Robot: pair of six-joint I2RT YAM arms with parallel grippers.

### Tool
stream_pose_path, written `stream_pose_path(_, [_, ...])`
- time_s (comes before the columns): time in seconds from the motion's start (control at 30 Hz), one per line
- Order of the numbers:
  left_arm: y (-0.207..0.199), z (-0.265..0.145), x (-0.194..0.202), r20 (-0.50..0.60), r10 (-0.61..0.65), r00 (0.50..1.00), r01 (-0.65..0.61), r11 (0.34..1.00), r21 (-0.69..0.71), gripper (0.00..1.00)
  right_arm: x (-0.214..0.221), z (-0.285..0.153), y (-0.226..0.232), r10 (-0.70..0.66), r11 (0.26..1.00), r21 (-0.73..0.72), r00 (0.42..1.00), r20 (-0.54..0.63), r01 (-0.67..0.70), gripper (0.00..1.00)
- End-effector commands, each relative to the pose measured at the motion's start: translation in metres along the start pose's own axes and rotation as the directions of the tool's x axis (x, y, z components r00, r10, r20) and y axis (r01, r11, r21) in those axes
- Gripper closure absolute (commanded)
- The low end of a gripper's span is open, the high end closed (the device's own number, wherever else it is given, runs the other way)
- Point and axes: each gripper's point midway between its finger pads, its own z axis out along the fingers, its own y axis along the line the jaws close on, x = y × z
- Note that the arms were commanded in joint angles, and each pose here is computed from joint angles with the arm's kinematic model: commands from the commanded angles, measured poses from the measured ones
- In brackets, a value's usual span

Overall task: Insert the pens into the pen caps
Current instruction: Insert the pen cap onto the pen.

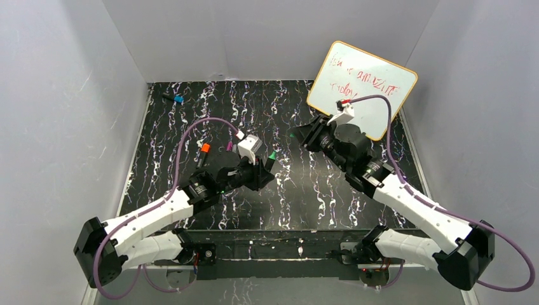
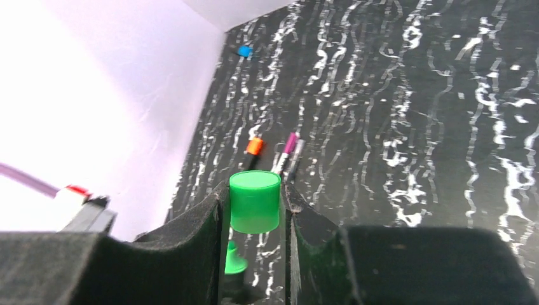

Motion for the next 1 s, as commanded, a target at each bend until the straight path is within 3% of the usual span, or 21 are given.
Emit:
stream_pose_path(0.0, [0.003, 0.005, -0.031, 0.122, -0.012, 0.992, 0.022, 0.996, -0.081, 1.0, -0.015, -0.005, 0.043, 0.072, 0.994, -0.091, 0.993, 0.098, -0.063, 0.99])
stream_pose_path(0.27, [-0.001, 0.005, -0.042, 0.148, -0.007, 0.989, 0.02, 0.996, -0.084, 1.0, 0.009, 0.002, 0.057, 0.031, 0.996, -0.09, 0.997, 0.068, -0.025, 0.99])
stream_pose_path(0.6, [-0.028, 0.01, -0.034, 0.095, -0.021, 0.995, 0.015, 0.998, 0.067, 1.0, 0.019, 0.017, 0.061, -0.002, 0.994, -0.109, 0.998, 0.067, 0.009, 0.99])
stream_pose_path(0.97, [-0.025, 0.005, -0.035, 0.103, -0.002, 0.995, -0.003, 0.999, 0.053, 1.0, 0.019, 0.016, 0.068, -0.034, 0.992, -0.122, 0.998, 0.051, 0.04, 0.99])
